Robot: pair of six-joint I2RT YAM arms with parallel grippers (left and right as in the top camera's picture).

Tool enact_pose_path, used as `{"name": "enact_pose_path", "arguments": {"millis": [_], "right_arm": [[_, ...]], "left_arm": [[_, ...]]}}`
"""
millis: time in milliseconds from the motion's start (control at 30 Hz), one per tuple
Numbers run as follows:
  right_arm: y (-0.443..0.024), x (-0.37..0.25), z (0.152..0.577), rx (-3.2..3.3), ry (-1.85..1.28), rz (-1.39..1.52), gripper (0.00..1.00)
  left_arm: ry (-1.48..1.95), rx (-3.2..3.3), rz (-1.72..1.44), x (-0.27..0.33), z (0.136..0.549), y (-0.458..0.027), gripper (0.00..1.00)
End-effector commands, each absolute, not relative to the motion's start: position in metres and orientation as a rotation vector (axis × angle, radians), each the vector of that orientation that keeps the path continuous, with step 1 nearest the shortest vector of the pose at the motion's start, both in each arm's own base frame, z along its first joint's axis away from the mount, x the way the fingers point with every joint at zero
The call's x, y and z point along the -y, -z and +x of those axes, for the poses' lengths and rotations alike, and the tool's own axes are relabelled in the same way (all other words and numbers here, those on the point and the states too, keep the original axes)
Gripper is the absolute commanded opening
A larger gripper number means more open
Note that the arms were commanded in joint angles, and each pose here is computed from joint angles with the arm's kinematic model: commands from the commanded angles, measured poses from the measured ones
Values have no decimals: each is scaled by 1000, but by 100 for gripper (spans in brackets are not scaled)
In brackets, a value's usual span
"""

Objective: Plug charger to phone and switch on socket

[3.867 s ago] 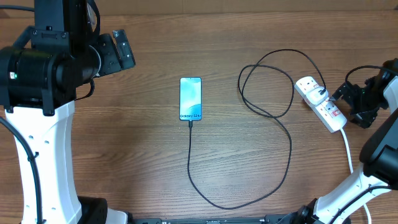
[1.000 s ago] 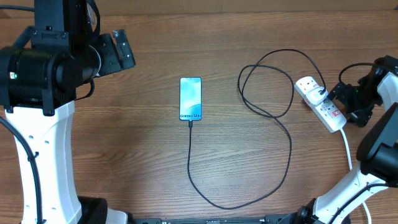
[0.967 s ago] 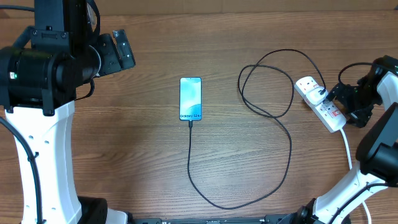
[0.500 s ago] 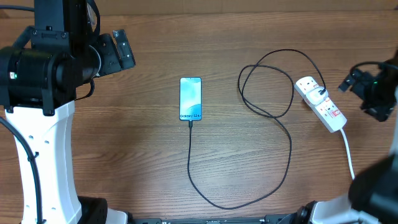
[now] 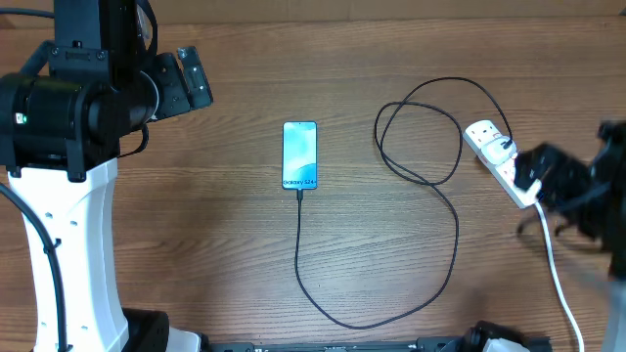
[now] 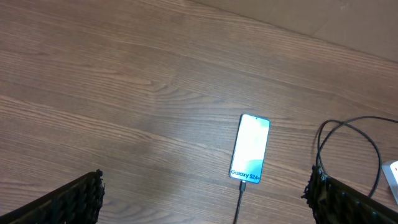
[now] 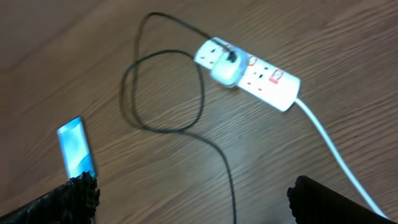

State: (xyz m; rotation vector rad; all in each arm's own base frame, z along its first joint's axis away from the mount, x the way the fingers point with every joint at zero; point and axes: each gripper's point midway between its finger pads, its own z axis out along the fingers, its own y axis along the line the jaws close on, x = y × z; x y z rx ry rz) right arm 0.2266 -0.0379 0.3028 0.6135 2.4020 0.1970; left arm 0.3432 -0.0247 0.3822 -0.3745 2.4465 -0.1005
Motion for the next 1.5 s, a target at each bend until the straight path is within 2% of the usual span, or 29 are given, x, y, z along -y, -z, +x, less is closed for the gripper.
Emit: {"name": "enact_pose_path", "arguments": {"millis": [0, 133, 267, 933, 1033, 1200, 1467], "right_arm": [[-307, 25, 206, -2363, -245, 633, 100], [-305, 17, 177, -2368, -270, 710, 100], [-298, 14, 165, -2413, -270, 730, 100], [-304, 26, 172, -2363, -193, 734, 100], [-320, 26, 185, -2263, -203, 661, 100], [-332, 3, 195, -2130, -220, 353, 100], [-287, -11, 198, -1944, -240, 191, 100]], "left_arm": [[86, -2435, -396, 21, 344, -384, 100], [86, -2435, -396, 21, 344, -384, 100], [86, -2435, -396, 21, 344, -384, 100], [86, -2435, -396, 21, 344, -384, 100], [86, -2435, -396, 21, 344, -384, 100], [86, -2435, -396, 21, 344, -384, 100], [86, -2435, -396, 21, 344, -384, 100]]}}
